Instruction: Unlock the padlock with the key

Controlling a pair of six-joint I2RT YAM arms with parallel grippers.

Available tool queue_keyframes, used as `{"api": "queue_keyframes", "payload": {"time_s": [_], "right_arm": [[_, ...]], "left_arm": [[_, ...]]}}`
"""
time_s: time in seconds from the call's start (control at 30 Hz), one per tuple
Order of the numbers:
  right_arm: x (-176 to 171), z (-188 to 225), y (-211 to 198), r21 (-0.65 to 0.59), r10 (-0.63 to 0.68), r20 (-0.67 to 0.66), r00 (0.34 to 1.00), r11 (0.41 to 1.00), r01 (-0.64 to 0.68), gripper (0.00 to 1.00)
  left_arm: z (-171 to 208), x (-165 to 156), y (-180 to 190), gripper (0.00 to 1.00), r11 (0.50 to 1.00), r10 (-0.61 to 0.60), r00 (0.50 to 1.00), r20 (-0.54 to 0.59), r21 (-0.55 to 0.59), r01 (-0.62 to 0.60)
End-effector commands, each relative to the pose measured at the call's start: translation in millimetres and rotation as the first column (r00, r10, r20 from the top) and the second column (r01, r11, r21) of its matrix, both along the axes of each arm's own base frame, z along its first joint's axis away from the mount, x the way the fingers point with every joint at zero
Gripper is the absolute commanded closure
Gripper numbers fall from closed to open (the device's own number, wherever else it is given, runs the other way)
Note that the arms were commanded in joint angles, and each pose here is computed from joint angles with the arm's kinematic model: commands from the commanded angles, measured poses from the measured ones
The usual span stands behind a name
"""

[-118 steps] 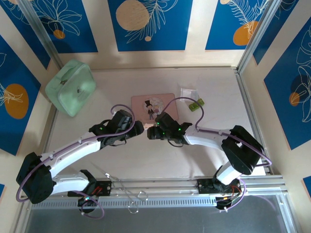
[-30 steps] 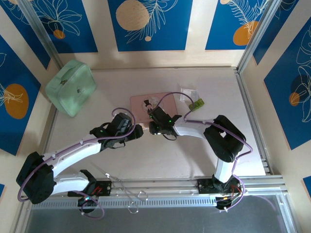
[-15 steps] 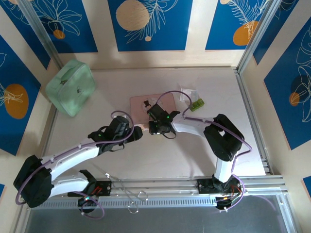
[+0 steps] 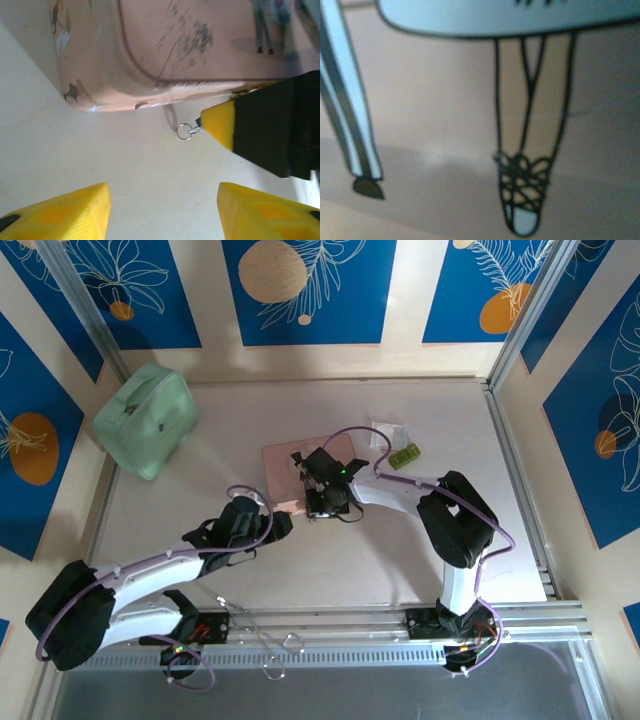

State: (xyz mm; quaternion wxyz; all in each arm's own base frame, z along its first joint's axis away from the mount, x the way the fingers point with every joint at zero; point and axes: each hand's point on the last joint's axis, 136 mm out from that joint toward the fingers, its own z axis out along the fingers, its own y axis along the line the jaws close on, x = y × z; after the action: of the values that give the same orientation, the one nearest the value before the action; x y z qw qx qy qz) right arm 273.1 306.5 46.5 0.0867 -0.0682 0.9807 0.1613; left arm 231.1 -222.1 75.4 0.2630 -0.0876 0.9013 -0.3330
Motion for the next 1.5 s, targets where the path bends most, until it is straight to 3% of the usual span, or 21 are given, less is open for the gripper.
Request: {"api": "queue_keyframes", "payload": {"time_s": [0.0, 0.6, 0.7, 0.87, 1.17, 1.3, 1.47], "right_arm": [[-5, 3, 7, 0.028, 0.001, -0.063, 0.998, 1.0, 0.001, 0.81], [-15, -1, 6, 0.045, 0.002, -0.159, 0.987, 0.999, 0.006, 0.8], [-15, -3, 6, 0.053, -0.004, -0.18, 0.984, 0.999, 0.014, 0.8], [-16, -3, 6, 0.063, -0.004, -0.194, 0.981, 0.998, 0.016, 0.8], [-16, -5, 7, 0.079, -0.008, -0.214, 0.977, 0.997, 0.025, 0.8], [-15, -7, 5, 0.083, -0.031, -0.237, 0.971, 0.995, 0.052, 0.79], [-13, -5, 6, 0.104, -0.048, -0.268, 0.962, 0.991, 0.078, 0.79]], "left_arm": [[13, 5, -19, 0.44, 0.997, -0.017, 0.999, 0.04, -0.078, 0.02], [-15, 15, -63, 0.64, 0.988, -0.066, 0.993, 0.093, -0.134, 0.078], [-23, 17, -66, 0.65, 0.989, -0.072, 0.993, 0.095, -0.122, 0.083], [-30, 21, -67, 0.56, 0.991, -0.061, 0.994, 0.095, -0.11, 0.072], [-31, 25, -81, 0.58, 0.982, -0.084, 0.99, 0.115, -0.16, 0.102], [-26, 24, -72, 0.61, 0.983, -0.056, 0.988, 0.142, -0.163, 0.079], [-26, 23, -67, 0.7, 0.983, -0.024, 0.984, 0.176, -0.173, 0.055]]}}
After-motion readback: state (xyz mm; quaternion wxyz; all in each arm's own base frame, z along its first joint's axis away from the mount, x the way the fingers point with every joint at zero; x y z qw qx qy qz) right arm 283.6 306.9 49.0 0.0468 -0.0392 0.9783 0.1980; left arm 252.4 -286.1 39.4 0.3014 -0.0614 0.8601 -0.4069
